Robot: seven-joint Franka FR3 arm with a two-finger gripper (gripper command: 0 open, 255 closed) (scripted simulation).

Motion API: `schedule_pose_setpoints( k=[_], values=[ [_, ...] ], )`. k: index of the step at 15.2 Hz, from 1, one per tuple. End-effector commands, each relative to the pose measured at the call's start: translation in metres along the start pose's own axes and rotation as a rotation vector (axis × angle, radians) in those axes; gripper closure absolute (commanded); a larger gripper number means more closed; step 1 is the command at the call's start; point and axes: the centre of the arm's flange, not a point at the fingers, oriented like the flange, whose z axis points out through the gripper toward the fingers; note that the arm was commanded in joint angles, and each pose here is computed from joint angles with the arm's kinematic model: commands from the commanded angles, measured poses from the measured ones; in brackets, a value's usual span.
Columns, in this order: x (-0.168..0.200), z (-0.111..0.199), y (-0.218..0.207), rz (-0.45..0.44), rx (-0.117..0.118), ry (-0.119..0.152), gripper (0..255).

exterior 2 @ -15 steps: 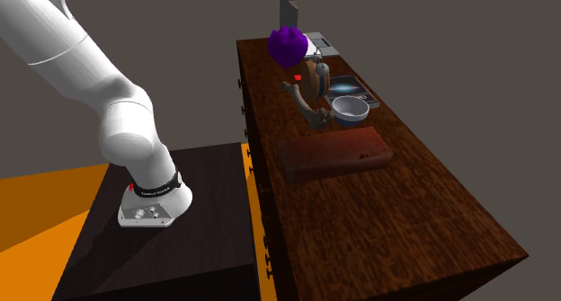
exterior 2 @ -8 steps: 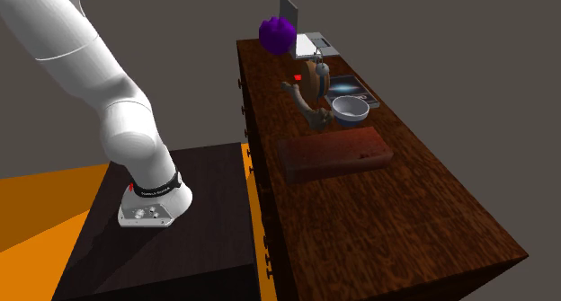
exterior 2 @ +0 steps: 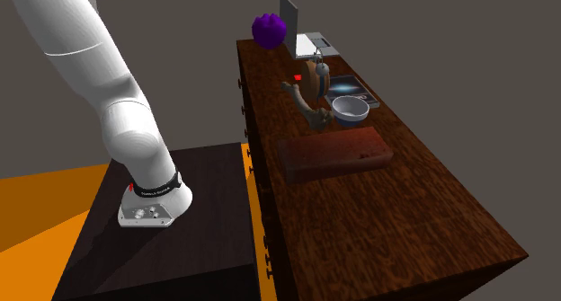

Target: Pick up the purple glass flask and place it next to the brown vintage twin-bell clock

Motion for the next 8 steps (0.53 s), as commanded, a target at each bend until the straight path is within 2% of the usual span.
schedule_pose_setpoints(
  k=[1, 8],
  values=[
    [0.000, 0.010, -0.002, 0.001, 0.001, 0.001, 255],
    [0.000, 0.047, -0.002, 0.001, 0.001, 0.001, 255]
  ],
)
